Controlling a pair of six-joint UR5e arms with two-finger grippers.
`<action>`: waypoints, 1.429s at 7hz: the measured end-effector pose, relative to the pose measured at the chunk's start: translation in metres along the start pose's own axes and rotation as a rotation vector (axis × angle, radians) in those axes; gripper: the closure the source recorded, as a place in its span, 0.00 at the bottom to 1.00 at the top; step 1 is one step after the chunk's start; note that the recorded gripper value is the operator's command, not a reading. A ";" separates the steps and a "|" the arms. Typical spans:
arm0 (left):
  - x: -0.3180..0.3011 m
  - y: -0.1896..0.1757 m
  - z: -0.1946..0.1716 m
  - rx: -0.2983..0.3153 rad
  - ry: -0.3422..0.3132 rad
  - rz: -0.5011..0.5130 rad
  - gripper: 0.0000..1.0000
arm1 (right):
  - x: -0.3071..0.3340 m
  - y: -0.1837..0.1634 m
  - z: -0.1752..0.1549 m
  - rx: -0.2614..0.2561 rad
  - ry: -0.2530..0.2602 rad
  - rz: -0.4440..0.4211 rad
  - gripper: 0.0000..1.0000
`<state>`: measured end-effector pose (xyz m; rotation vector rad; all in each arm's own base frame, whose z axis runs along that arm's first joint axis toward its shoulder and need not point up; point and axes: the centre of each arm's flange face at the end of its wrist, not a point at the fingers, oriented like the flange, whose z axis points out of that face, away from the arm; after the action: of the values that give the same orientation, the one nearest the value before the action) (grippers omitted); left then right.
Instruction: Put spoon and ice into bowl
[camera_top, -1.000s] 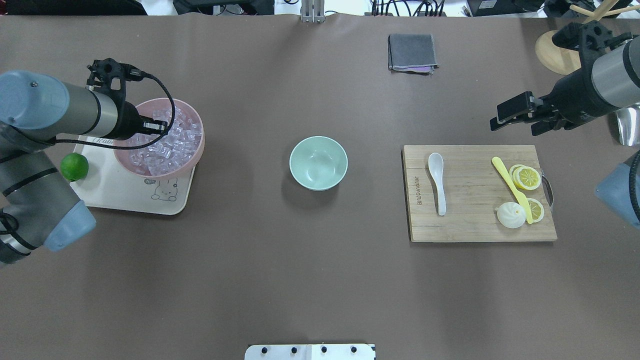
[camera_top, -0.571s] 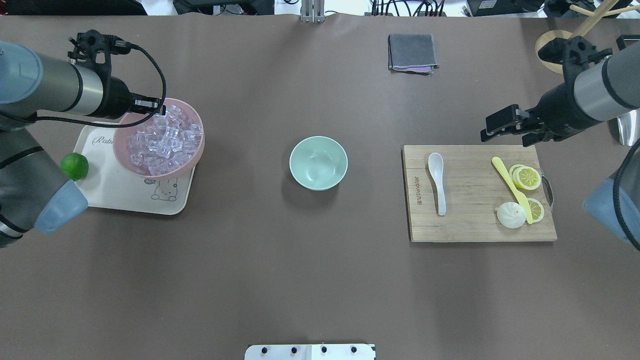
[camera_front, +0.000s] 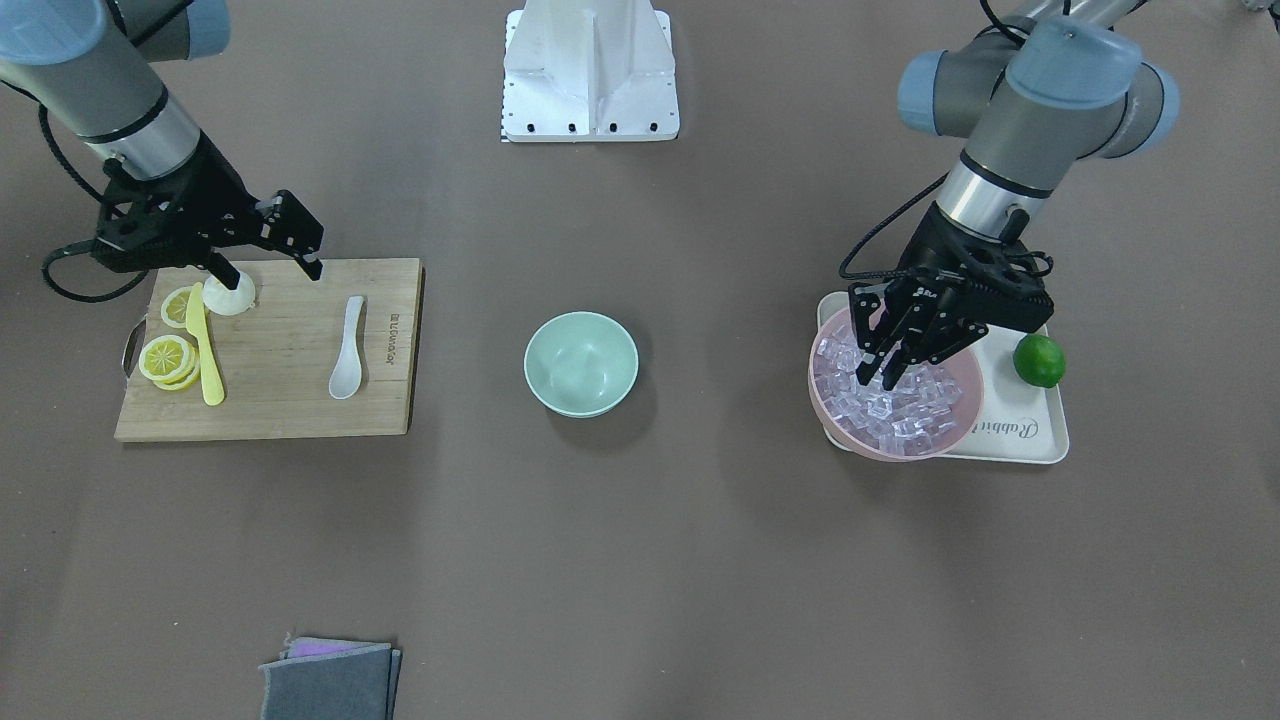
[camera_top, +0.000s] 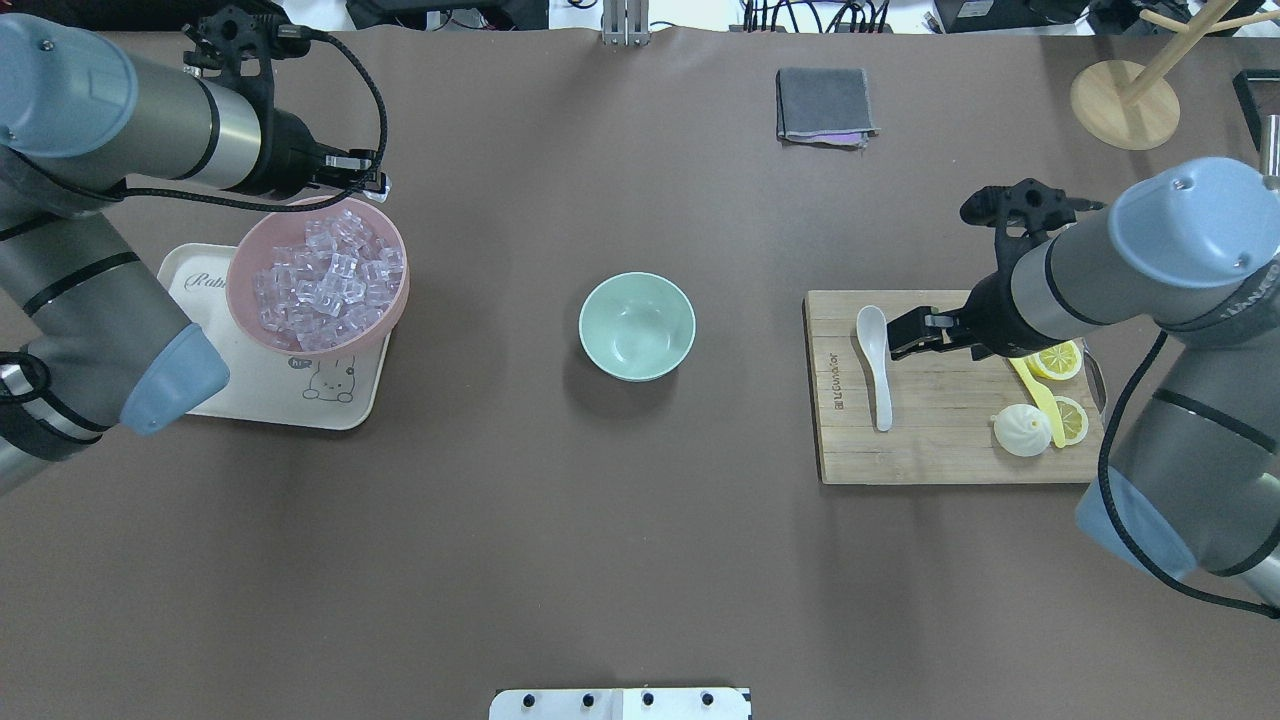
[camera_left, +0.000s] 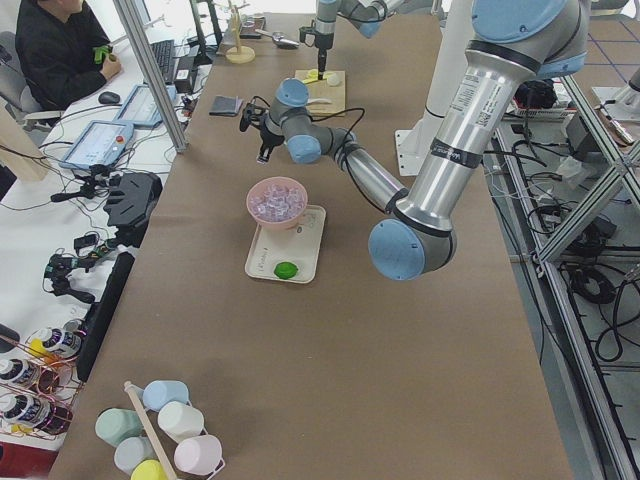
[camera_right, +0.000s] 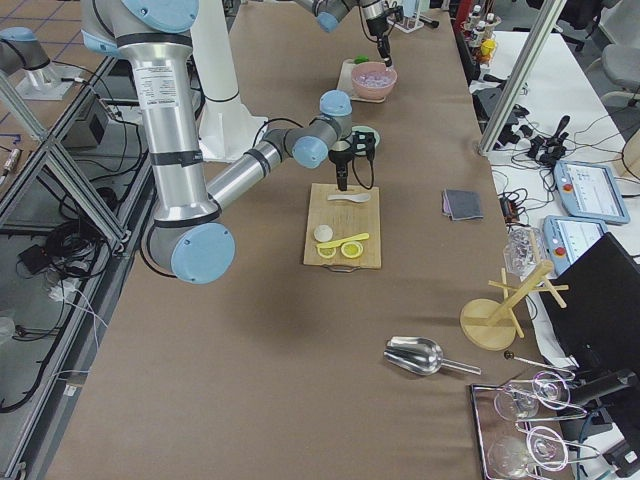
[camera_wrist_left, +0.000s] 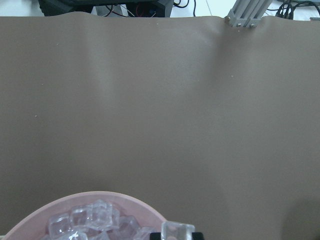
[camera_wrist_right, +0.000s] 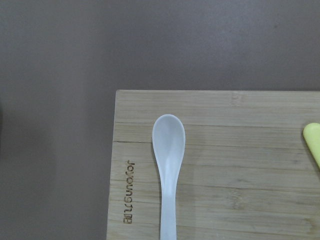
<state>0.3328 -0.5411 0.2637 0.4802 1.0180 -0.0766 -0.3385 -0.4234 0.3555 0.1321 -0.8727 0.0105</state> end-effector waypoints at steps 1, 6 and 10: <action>0.013 -0.003 0.002 -0.001 0.009 -0.012 1.00 | -0.006 0.003 0.017 -0.012 0.018 -0.015 0.14; 0.041 0.003 0.024 -0.001 0.007 -0.005 1.00 | -0.023 -0.013 0.073 -0.030 0.078 -0.055 0.28; 0.080 0.026 0.040 -0.006 0.027 -0.027 1.00 | -0.026 -0.019 0.086 -0.029 0.097 -0.071 0.31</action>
<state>0.4140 -0.5220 0.2235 0.4632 1.0514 -0.0916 -0.4196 -0.4515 0.3881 0.1344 -0.7710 -0.0619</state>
